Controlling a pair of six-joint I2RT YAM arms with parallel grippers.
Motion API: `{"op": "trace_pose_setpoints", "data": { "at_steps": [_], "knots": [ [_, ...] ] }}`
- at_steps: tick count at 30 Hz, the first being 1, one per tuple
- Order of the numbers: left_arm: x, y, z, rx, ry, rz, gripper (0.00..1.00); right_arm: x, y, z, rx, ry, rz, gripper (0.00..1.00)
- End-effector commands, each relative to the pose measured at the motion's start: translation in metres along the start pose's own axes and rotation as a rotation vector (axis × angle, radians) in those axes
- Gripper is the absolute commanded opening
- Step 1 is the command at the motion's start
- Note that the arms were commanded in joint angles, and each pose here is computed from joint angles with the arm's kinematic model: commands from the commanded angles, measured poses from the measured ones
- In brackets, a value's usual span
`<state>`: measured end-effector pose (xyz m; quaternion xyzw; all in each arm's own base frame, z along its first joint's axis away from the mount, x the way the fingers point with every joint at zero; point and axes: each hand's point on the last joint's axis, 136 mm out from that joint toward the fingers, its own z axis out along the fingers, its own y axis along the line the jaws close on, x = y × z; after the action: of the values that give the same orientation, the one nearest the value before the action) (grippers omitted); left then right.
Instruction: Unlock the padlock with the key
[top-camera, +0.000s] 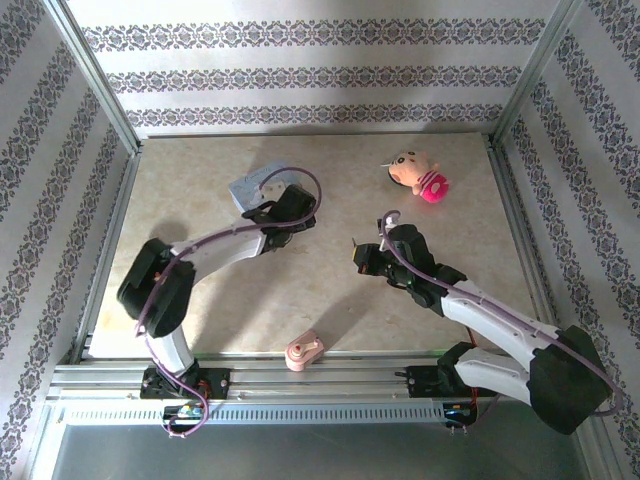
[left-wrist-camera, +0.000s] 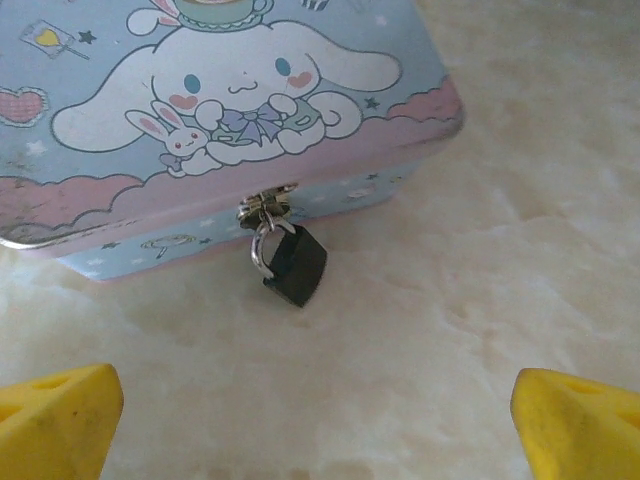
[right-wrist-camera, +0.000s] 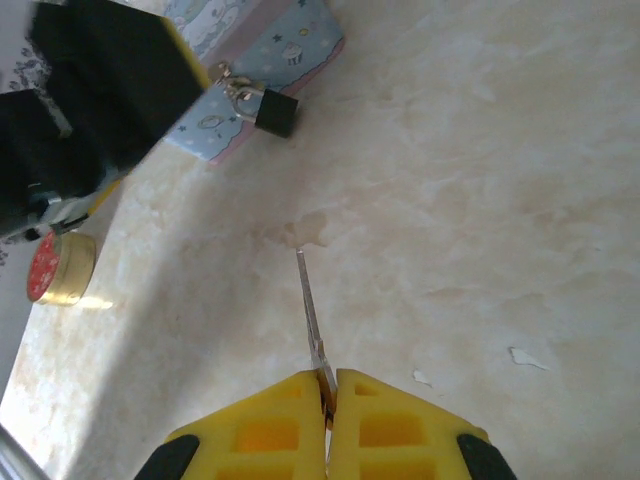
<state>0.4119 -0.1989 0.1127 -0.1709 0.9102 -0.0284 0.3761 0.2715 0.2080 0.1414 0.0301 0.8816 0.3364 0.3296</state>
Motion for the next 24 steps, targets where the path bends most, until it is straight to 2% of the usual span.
{"op": "trace_pose_setpoints", "data": {
  "at_steps": [1,9,24],
  "knots": [
    [-0.003,0.016,0.010,-0.166,-0.028,0.006,1.00,0.000,-0.020,-0.007,0.085,-0.021,-0.007,0.00],
    [0.002,0.015,0.043,-0.271,-0.025,0.005,1.00,0.000,-0.029,-0.016,0.106,-0.043,-0.005,0.00],
    [0.001,0.049,0.070,-0.483,-0.007,-0.027,0.99,-0.007,-0.027,-0.023,0.078,-0.075,0.016,0.00]
  ]
}}
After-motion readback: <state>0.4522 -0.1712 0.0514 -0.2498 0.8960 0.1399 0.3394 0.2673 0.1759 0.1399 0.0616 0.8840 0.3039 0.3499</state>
